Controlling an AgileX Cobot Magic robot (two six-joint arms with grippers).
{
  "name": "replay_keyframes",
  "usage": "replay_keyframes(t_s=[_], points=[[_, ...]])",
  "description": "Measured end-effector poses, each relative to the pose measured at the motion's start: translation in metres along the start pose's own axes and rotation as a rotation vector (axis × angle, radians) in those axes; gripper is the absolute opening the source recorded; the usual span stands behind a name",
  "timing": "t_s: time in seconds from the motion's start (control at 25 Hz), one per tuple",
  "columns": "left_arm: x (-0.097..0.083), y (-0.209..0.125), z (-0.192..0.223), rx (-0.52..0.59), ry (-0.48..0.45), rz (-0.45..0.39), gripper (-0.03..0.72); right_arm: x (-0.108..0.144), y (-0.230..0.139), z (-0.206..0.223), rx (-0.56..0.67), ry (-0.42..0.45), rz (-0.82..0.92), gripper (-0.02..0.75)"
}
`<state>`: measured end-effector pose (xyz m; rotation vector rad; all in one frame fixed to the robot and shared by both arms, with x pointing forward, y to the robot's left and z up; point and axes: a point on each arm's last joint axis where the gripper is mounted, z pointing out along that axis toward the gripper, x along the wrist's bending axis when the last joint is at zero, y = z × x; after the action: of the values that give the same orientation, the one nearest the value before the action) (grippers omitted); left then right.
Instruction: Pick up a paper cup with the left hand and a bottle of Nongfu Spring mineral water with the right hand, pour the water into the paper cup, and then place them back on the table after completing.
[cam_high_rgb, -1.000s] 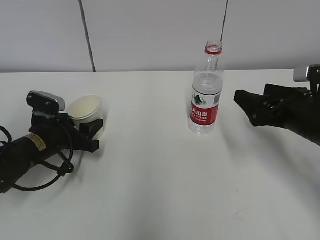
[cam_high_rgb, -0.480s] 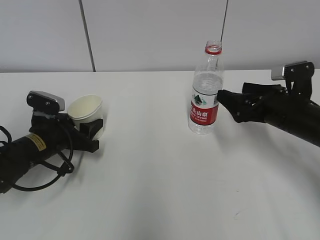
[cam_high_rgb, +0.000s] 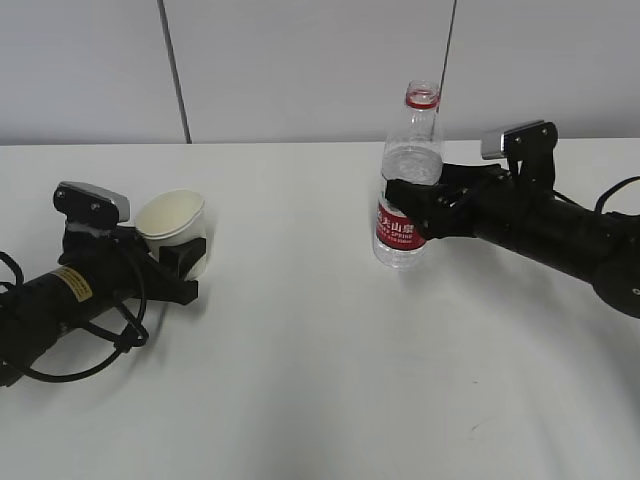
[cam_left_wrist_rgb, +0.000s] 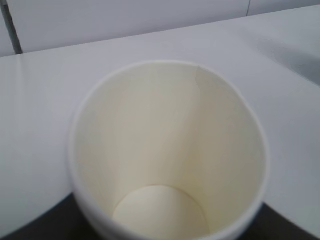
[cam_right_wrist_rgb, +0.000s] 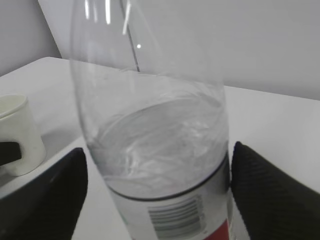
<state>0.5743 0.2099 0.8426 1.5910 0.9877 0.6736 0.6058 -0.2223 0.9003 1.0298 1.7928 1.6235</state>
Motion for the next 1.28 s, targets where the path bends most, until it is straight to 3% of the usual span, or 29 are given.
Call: replay_keyframes(t_s=[0.4,0.64,0.92,1.28], points=[[0.0,0.0,0.0,-0.002,0.0,0.001,0.376,-0.01,-0.008,0.023,-0.011,0.009,-0.008,0.656],[0.0,0.0,0.0,-0.001,-0.003,0.002,0.376,-0.011,-0.01,0.025,-0.012,0.01,-0.006,0.558],[-0.007,-0.001,0.0,0.01,-0.081,0.038,0.376,-0.011,-0.012,0.026,-0.032,0.019,0.001,0.47],[-0.012,-0.001,0.0,0.018,-0.136,0.012,0.376,-0.011,-0.012,0.026,-0.036,0.018,0.001,0.461]])
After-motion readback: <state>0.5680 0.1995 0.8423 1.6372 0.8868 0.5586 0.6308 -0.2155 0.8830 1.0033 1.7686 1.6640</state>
